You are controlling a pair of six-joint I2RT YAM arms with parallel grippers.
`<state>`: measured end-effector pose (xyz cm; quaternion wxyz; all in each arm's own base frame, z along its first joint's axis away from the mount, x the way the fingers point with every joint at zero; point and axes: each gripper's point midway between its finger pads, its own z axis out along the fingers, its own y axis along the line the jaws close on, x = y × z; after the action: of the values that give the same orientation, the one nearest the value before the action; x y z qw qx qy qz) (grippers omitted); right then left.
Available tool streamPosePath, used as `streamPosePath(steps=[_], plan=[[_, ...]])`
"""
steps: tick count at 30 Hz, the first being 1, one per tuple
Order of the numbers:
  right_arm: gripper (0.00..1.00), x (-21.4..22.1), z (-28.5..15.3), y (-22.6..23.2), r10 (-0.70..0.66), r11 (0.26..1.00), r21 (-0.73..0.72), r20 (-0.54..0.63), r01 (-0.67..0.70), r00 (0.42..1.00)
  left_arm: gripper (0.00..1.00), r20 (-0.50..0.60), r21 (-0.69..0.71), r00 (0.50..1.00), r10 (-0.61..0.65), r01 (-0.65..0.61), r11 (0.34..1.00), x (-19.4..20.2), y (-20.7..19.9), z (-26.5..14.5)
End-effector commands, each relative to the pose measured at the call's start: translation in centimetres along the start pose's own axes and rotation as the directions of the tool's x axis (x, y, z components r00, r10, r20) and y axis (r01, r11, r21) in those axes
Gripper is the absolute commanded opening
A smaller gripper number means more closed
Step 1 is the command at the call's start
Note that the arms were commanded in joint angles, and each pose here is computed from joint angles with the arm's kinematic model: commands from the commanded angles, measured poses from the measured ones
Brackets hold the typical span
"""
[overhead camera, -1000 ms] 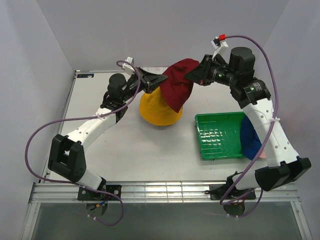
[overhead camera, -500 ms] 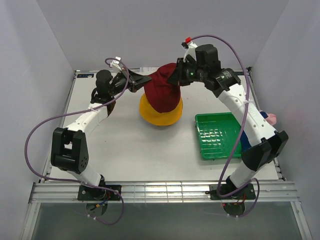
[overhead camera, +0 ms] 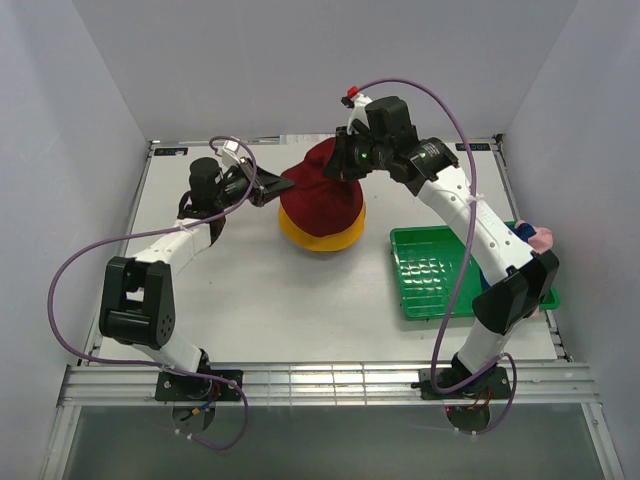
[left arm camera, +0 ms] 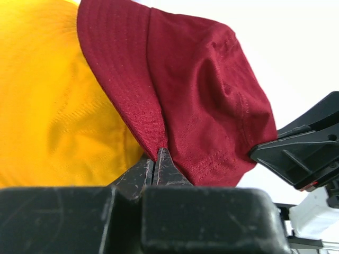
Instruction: Stack the hats
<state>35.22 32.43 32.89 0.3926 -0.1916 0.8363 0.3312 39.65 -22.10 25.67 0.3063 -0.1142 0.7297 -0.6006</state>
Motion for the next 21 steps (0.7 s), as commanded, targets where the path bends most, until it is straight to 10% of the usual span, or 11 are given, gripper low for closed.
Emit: streamPosePath(steps=[1, 21], plan=[[0.11, -1.8, -0.5, 0.6, -0.043, 0.999, -0.005, 0.066, 0.043, 0.997, 0.0, 0.056, -0.012, 0.994, 0.095, -0.094, 0.995, -0.9, -0.4, -1.2], [0.48, -1.1, -1.1, -0.1, -0.046, 0.999, 0.013, 0.085, 0.045, 0.995, 0.1, 0.099, -0.142, 0.983, 0.153, -0.138, 0.98, -1.6, 4.9, -1.5]])
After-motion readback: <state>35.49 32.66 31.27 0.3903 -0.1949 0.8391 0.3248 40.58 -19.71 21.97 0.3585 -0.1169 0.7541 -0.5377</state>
